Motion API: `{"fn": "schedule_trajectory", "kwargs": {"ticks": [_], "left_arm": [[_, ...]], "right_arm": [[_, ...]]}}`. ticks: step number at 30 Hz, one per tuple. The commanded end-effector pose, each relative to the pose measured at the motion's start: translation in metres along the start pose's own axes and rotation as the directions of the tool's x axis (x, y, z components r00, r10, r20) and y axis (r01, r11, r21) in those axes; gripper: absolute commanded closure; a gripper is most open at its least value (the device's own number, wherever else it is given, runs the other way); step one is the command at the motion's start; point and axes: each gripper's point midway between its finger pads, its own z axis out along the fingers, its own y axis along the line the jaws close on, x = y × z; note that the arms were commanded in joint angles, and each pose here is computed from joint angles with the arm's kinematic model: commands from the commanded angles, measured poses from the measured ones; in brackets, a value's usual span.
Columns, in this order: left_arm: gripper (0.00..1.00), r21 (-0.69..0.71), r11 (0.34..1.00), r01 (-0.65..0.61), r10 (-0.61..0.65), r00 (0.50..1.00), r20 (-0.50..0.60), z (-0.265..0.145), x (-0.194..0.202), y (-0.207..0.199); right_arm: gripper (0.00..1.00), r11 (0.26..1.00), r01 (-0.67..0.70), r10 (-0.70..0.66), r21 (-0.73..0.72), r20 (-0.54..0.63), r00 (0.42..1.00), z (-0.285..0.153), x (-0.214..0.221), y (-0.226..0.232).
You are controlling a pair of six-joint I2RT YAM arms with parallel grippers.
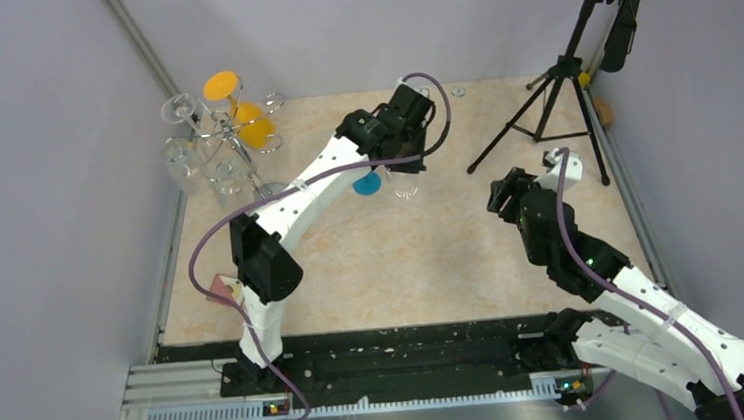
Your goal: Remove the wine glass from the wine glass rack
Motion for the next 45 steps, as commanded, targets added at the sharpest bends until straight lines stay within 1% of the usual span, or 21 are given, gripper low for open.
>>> {"fn": "schedule_trajectory", "kwargs": {"ticks": [1, 7, 10, 18, 26, 33, 34, 41, 45], "left_arm": [[1.00, -0.031, 0.996, -0.088, 0.089, 0.995, 0.045, 0.000, -0.015, 0.006], [1.00, -0.063, 0.982, -0.180, 0.184, 0.981, 0.065, 0.016, -0.025, 0.010], [1.00, -0.051, 0.978, -0.203, 0.206, 0.976, 0.070, 0.022, -0.029, 0.011], [1.00, 0.012, 0.981, -0.196, 0.194, 0.976, 0.097, 0.032, -0.044, 0.016], [1.00, 0.045, 0.986, -0.159, 0.157, 0.987, 0.041, 0.046, -0.033, 0.018], [1.00, 0.088, 0.987, -0.135, 0.132, 0.991, 0.034, 0.053, -0.032, 0.011], [0.99, 0.087, 0.987, -0.133, 0.131, 0.991, 0.034, 0.054, -0.032, 0.012], [0.83, 0.071, 0.990, -0.125, 0.121, 0.991, 0.048, 0.056, -0.041, 0.018], [0.77, 0.062, 0.992, -0.106, 0.103, 0.993, 0.060, 0.057, -0.048, 0.024]], "right_arm": [[0.43, 0.997, 0.067, -0.067, 0.035, -0.020, 0.998, -0.008, -0.004, -0.010], [0.43, 0.996, 0.078, -0.077, 0.049, -0.020, 0.997, -0.011, -0.005, -0.016], [0.44, 0.995, 0.086, -0.085, 0.052, -0.022, 0.996, -0.010, -0.006, -0.016], [0.44, 0.995, 0.095, -0.094, 0.026, -0.047, 0.994, -0.008, -0.002, -0.008], [0.44, 0.995, 0.092, -0.091, 0.026, -0.043, 0.995, -0.006, -0.003, -0.006], [0.44, 0.996, 0.089, -0.088, 0.022, -0.053, 0.995, -0.004, 0.001, -0.004], [0.44, 0.996, 0.086, -0.085, 0.022, -0.053, 0.995, -0.004, 0.001, -0.003], [0.44, 0.997, 0.076, -0.074, 0.023, -0.059, 0.995, -0.003, 0.004, -0.003], [0.44, 0.997, 0.075, -0.074, 0.023, -0.064, 0.995, -0.002, 0.005, -0.002]]}}
